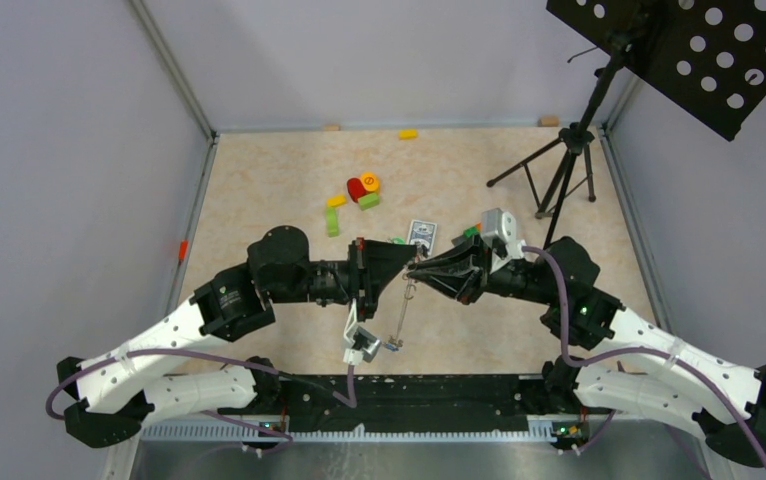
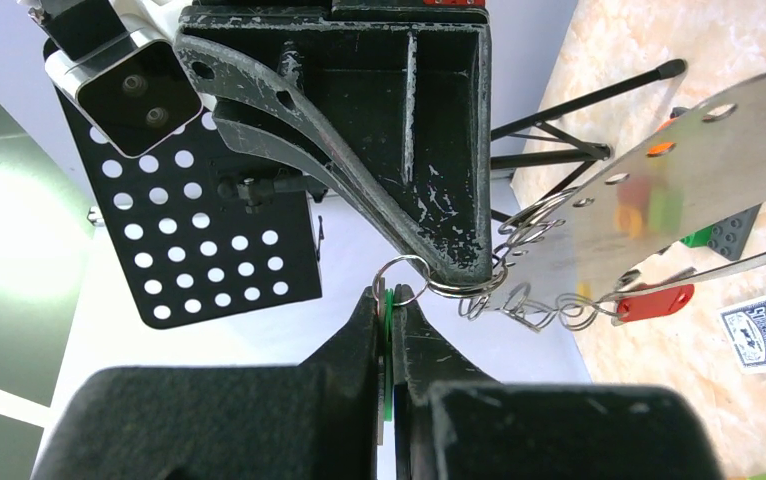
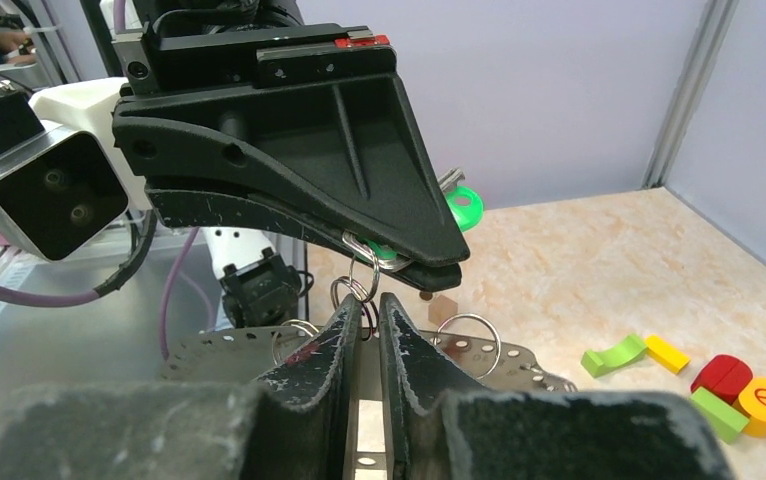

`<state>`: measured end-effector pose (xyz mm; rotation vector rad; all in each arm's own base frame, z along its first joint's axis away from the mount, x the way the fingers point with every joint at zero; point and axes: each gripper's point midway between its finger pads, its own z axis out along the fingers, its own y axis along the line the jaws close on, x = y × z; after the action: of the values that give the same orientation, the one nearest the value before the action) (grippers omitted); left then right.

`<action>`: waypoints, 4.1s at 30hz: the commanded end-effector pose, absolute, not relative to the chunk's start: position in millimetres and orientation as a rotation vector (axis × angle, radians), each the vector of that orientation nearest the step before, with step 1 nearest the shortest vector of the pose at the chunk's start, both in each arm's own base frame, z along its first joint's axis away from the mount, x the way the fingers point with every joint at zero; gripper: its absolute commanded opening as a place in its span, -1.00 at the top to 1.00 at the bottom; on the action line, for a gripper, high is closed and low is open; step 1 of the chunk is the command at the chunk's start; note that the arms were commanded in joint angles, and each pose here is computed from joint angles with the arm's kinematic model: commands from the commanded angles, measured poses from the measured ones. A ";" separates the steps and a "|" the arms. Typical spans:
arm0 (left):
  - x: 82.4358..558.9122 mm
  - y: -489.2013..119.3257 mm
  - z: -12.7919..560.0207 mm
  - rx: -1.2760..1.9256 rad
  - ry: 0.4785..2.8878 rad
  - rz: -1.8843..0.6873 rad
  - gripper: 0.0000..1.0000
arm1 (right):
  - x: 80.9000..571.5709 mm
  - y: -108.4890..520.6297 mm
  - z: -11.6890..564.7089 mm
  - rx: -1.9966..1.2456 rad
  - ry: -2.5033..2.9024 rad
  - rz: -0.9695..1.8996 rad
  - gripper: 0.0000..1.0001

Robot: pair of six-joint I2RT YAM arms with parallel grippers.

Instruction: Remove the keys from the keyring

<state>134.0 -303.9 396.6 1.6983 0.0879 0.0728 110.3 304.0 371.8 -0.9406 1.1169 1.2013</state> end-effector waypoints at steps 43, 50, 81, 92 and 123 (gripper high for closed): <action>129.8 -300.7 426.4 1.611 0.045 0.102 1.00 | 98.1 290.4 393.3 -0.880 1.036 1.252 1.00; 130.8 -303.9 421.1 1.625 0.045 0.095 1.00 | 97.4 288.9 400.9 -0.863 1.016 1.261 1.00; 136.2 -306.9 406.5 1.670 0.074 0.096 1.00 | 91.4 285.0 407.1 -0.855 0.984 1.285 1.00; 137.4 -300.7 412.0 1.629 0.092 0.115 1.00 | 96.0 275.2 406.5 -0.784 1.002 1.271 1.00; 139.6 -300.4 396.5 1.630 0.136 0.094 1.00 | 102.3 260.2 418.6 -0.598 0.979 1.329 1.00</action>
<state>139.4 -305.3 379.4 1.6808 0.1411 0.0643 108.0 276.7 394.1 -0.6493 1.0730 1.3346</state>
